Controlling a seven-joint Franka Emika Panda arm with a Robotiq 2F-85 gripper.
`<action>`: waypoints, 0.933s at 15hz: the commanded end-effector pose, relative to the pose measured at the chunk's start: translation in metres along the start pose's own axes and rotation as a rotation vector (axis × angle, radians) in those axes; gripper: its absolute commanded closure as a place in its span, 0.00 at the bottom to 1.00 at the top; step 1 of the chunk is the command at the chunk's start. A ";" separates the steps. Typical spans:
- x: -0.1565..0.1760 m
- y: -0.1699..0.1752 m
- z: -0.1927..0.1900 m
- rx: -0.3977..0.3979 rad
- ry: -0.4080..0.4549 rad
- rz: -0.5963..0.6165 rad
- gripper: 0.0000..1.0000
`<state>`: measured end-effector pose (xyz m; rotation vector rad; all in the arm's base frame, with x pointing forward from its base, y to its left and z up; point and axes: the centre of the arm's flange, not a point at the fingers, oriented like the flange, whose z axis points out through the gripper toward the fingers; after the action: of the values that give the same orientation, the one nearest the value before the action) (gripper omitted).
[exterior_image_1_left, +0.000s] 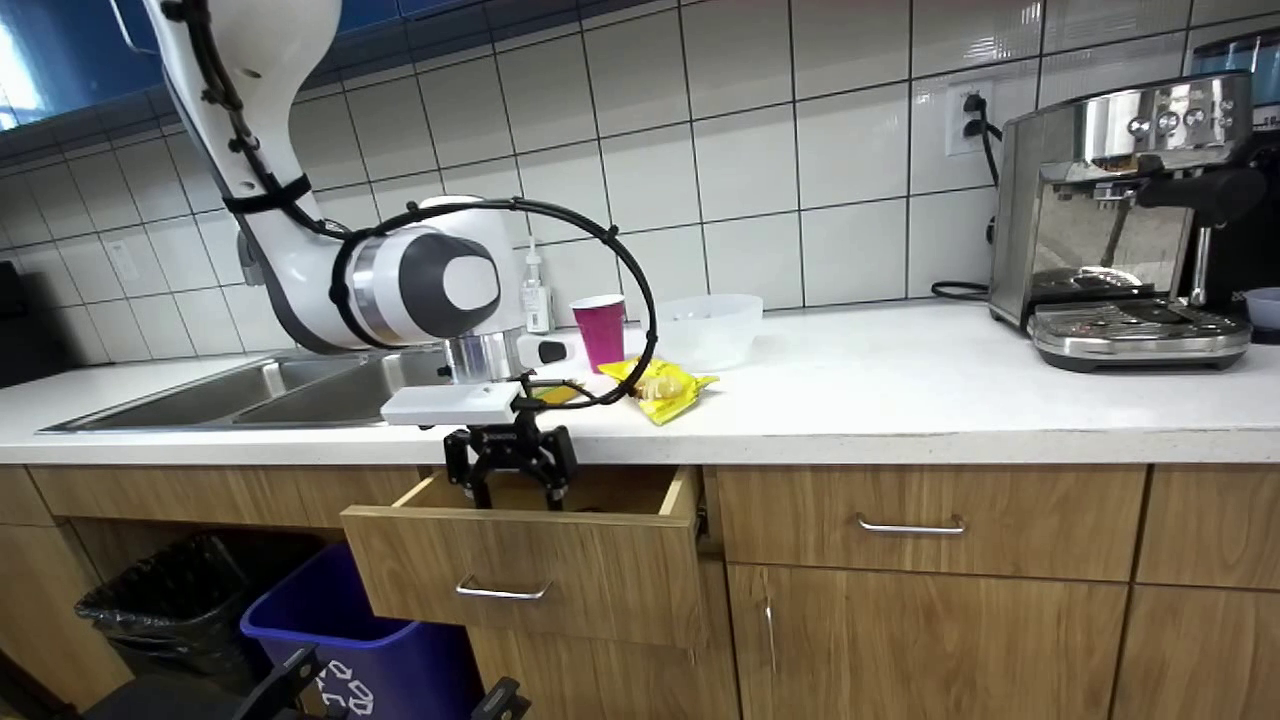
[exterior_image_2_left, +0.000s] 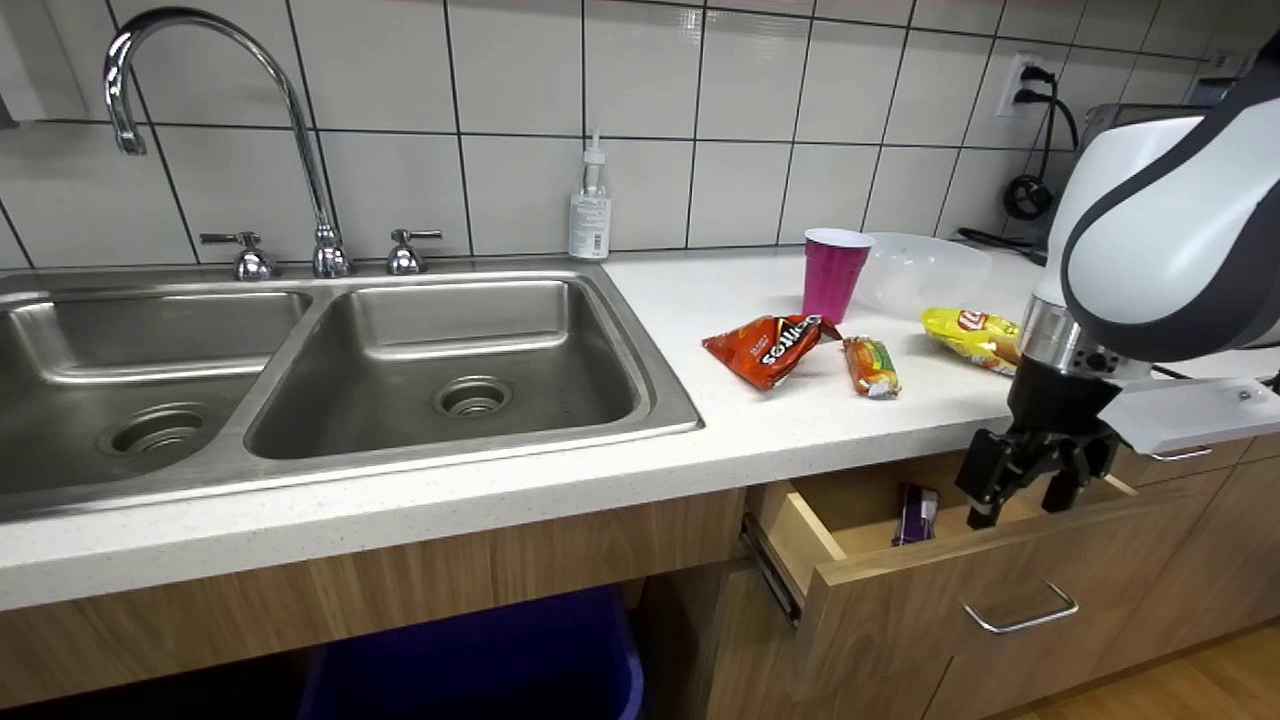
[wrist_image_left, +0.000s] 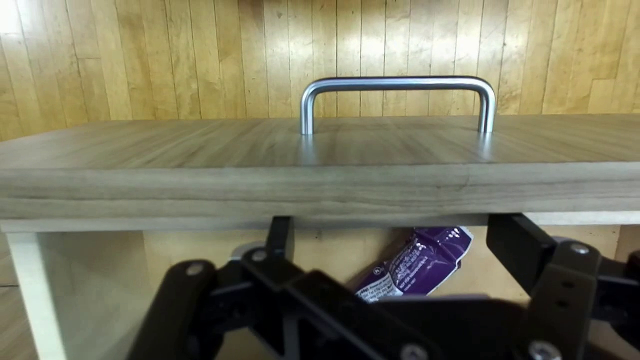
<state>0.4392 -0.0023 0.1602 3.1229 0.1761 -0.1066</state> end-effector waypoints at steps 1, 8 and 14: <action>-0.031 -0.009 -0.018 0.004 -0.046 0.011 0.00; -0.057 -0.016 -0.025 0.009 -0.086 0.004 0.00; -0.083 -0.024 -0.027 0.017 -0.162 -0.011 0.00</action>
<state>0.3769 0.0061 0.1750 3.1160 0.2026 -0.3102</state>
